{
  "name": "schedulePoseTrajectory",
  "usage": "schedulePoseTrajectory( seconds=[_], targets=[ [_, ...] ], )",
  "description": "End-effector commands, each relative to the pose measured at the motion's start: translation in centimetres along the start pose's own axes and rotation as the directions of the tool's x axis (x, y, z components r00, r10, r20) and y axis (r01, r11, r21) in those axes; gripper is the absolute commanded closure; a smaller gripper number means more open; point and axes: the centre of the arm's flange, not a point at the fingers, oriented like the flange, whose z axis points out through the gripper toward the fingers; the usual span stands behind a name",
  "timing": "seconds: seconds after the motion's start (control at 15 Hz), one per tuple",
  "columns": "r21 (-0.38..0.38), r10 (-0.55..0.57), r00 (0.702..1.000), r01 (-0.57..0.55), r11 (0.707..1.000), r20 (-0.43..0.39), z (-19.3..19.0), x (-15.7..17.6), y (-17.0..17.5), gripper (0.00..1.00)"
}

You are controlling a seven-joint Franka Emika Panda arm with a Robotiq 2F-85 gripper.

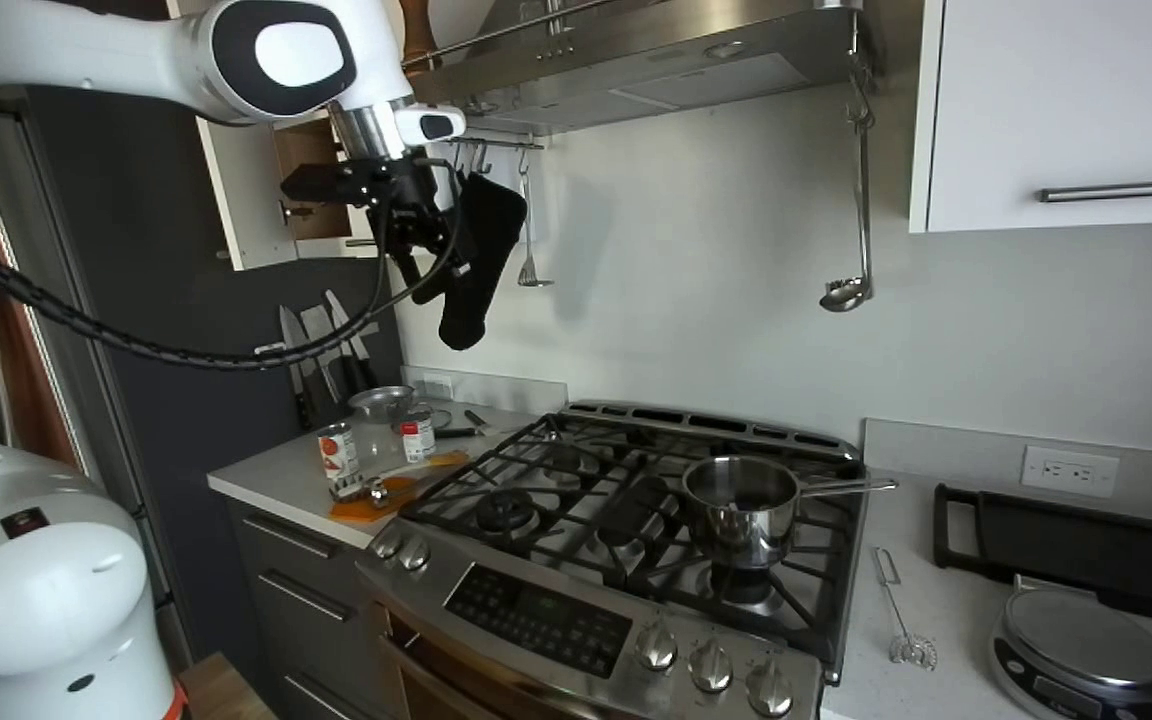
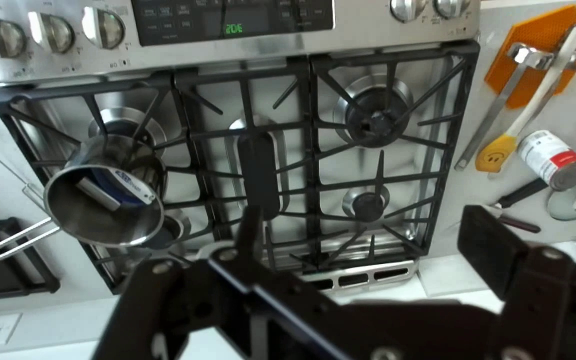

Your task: Press the far left button on the kitchen hood

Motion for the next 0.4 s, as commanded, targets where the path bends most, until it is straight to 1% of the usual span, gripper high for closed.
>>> schedulePoseTrajectory(
  seconds=[0.0,0.13,0.33],
  targets=[
    [-0.006,0.003,1.0,-0.003,1.0,0.019,0.9,-0.3,0.0,0.0],
    [-0.012,0.006,0.999,-0.006,1.0,0.042,2.0,-0.7,-0.2,0.01],
    [-0.016,0.009,0.999,-0.008,1.0,0.044,2.1,-0.7,-0.2,0.0]
  ],
)
